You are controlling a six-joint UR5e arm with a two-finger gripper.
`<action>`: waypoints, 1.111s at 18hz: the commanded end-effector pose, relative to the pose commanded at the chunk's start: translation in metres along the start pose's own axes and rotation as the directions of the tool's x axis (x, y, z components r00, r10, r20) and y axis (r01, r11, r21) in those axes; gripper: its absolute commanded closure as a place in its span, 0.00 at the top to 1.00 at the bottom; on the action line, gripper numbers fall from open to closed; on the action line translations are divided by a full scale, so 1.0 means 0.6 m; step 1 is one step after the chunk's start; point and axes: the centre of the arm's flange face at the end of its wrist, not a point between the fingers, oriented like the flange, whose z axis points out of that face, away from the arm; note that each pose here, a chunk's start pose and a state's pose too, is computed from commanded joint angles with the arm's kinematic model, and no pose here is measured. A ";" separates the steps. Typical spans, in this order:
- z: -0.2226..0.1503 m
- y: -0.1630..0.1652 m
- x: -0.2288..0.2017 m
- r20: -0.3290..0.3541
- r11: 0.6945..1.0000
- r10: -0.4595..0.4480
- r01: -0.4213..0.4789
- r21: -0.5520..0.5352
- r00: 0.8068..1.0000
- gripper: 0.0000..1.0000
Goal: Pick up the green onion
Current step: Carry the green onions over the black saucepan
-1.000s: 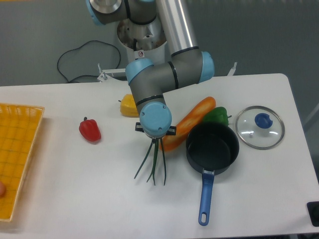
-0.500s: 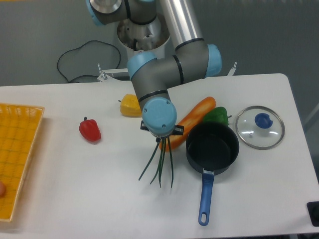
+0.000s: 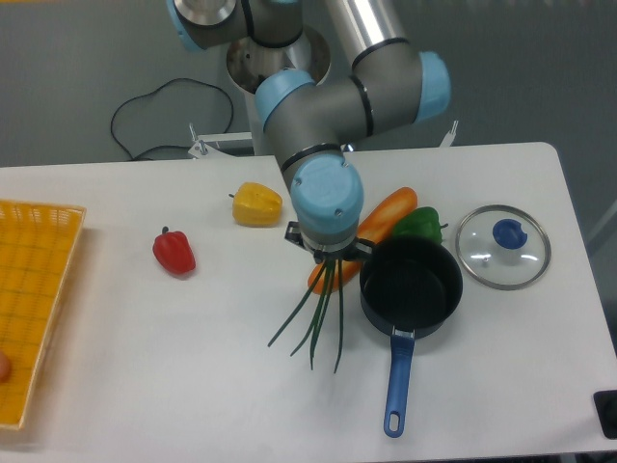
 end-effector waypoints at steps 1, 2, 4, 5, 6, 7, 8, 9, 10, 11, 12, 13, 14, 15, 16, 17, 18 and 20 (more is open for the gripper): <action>-0.003 0.012 -0.013 0.002 1.000 0.015 -0.015 0.005 1.000 0.16; -0.012 0.027 -0.024 0.013 1.000 0.031 -0.031 0.005 0.999 0.16; -0.014 0.053 -0.040 0.039 0.997 0.075 -0.074 -0.030 0.996 0.16; -0.018 0.063 -0.047 0.048 0.995 0.093 -0.091 -0.036 0.994 0.16; -0.018 0.075 -0.061 0.049 0.995 0.093 -0.092 -0.040 0.994 0.17; -0.019 0.087 -0.072 0.051 0.996 0.087 -0.085 -0.041 0.995 0.17; -0.019 0.099 -0.085 0.048 0.996 0.080 -0.078 -0.039 0.996 0.17; -0.017 0.105 -0.092 0.044 0.996 0.086 -0.084 -0.042 0.995 0.17; -0.025 0.111 -0.092 0.052 0.995 0.098 -0.096 -0.038 0.994 0.17; -0.027 0.125 -0.102 0.051 0.995 0.095 -0.094 -0.039 0.994 0.17; -0.025 0.134 -0.109 0.048 0.995 0.094 -0.092 -0.039 0.994 0.17; -0.023 0.136 -0.109 0.044 0.994 0.104 -0.102 -0.041 0.994 0.17; -0.023 0.137 -0.109 0.044 0.994 0.107 -0.105 -0.041 0.993 0.17; -0.021 0.137 -0.109 0.042 0.994 0.107 -0.105 -0.042 0.993 0.17; -0.020 0.136 -0.107 0.041 0.993 0.109 -0.107 -0.043 0.993 0.17; -0.018 0.135 -0.106 0.039 0.993 0.109 -0.108 -0.045 0.993 0.17; -0.013 0.134 -0.104 0.035 0.993 0.112 -0.110 -0.047 0.993 0.17; -0.011 0.132 -0.102 0.033 0.992 0.115 -0.113 -0.046 0.993 0.17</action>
